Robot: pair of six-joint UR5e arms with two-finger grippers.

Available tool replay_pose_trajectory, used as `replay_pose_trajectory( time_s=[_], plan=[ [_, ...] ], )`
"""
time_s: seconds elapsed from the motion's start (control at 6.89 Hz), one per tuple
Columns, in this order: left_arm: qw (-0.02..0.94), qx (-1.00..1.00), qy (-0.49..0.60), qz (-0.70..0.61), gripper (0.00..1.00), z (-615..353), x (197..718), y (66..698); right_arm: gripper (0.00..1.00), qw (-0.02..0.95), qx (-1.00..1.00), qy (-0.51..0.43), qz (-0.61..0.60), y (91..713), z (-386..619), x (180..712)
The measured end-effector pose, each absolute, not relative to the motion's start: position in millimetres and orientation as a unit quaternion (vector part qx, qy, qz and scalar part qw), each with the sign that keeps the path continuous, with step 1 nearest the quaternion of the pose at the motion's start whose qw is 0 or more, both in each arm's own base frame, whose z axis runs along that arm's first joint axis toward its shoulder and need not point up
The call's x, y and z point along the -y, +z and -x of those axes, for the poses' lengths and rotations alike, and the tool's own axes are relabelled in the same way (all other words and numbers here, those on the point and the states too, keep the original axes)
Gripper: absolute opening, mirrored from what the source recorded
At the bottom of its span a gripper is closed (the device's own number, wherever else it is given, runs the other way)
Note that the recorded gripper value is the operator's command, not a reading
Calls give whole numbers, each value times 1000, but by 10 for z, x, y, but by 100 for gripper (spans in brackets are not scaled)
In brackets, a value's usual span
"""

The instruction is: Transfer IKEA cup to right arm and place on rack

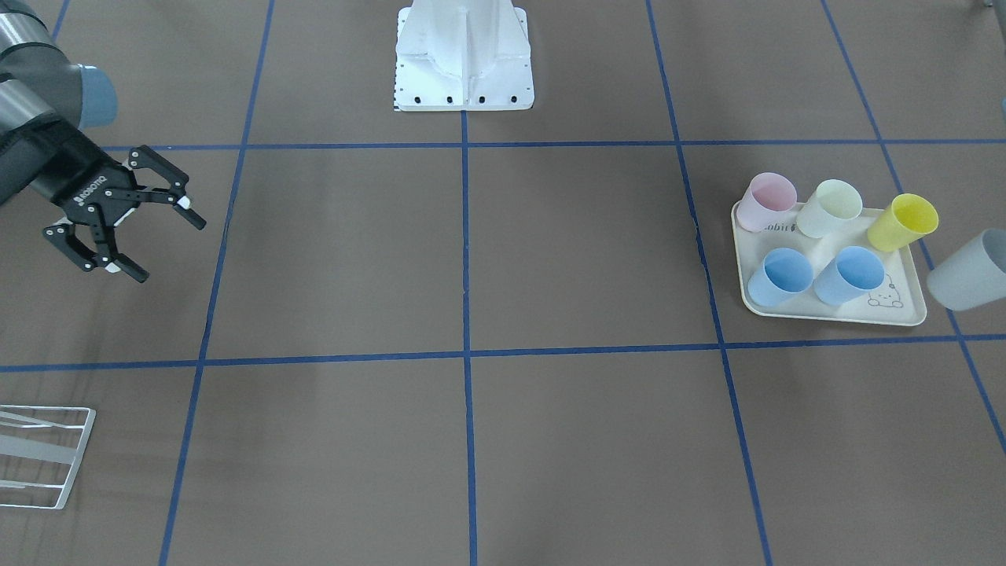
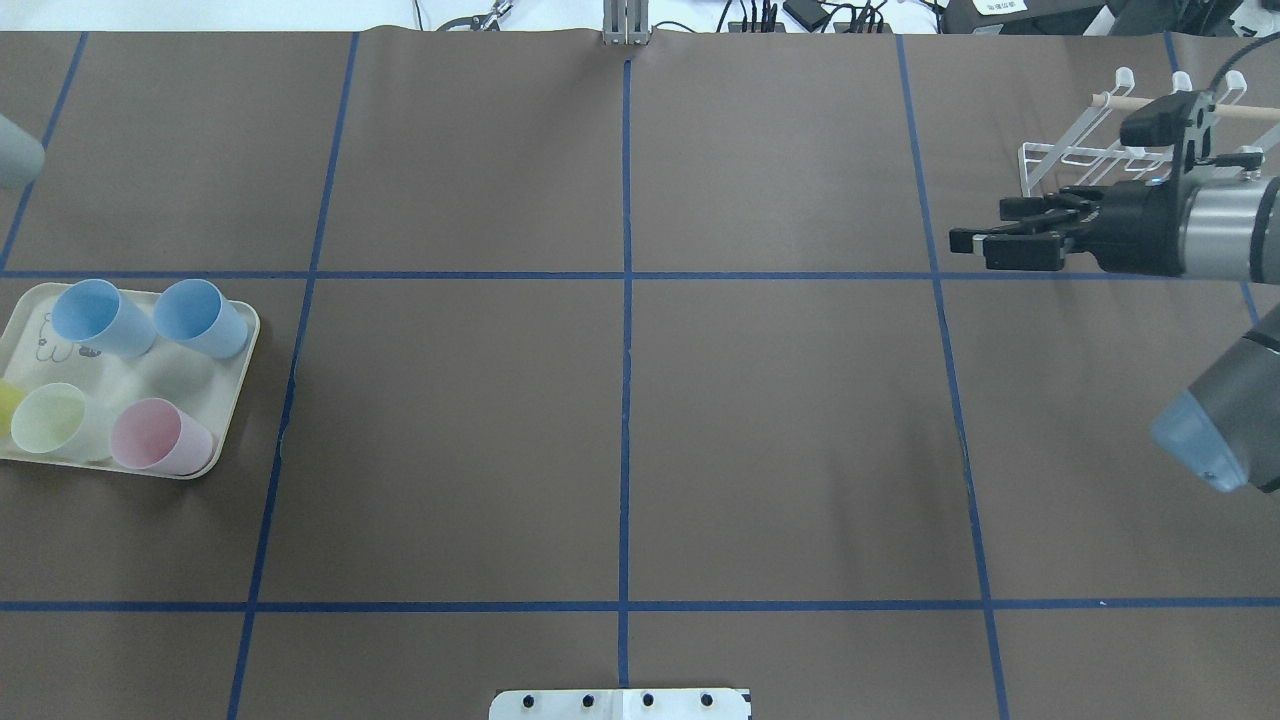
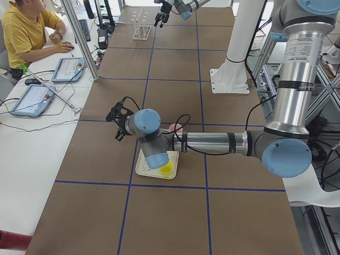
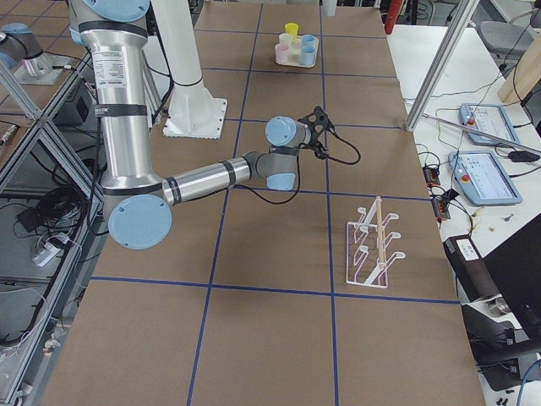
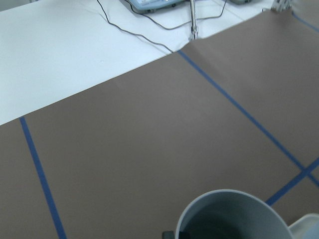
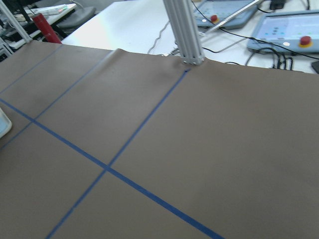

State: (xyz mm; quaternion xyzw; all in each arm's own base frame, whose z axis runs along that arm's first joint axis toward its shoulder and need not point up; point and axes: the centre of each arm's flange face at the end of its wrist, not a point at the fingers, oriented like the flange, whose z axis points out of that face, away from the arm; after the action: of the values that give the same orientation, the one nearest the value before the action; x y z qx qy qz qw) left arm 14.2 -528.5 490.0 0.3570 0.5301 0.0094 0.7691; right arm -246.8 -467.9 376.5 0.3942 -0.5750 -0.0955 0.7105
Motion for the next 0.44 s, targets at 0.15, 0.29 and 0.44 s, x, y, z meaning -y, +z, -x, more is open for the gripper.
replay_pose_trajectory(
  time_s=[0.15, 0.29, 0.44],
  plan=[
    [744, -586, -26, -322, 0, -363, 5146, 4337, 99, 687, 587, -101, -417, 3458, 2715, 4680],
    [717, -637, -46, -280, 0, -673, 4981, 3800, 99, 664, 593, -93, -445, 3262, 2960, 4606],
    [693, -681, -57, -229, 0, -1021, 4833, 3353, 99, 645, 587, -98, -479, 3156, 3243, 4450]
  ],
)
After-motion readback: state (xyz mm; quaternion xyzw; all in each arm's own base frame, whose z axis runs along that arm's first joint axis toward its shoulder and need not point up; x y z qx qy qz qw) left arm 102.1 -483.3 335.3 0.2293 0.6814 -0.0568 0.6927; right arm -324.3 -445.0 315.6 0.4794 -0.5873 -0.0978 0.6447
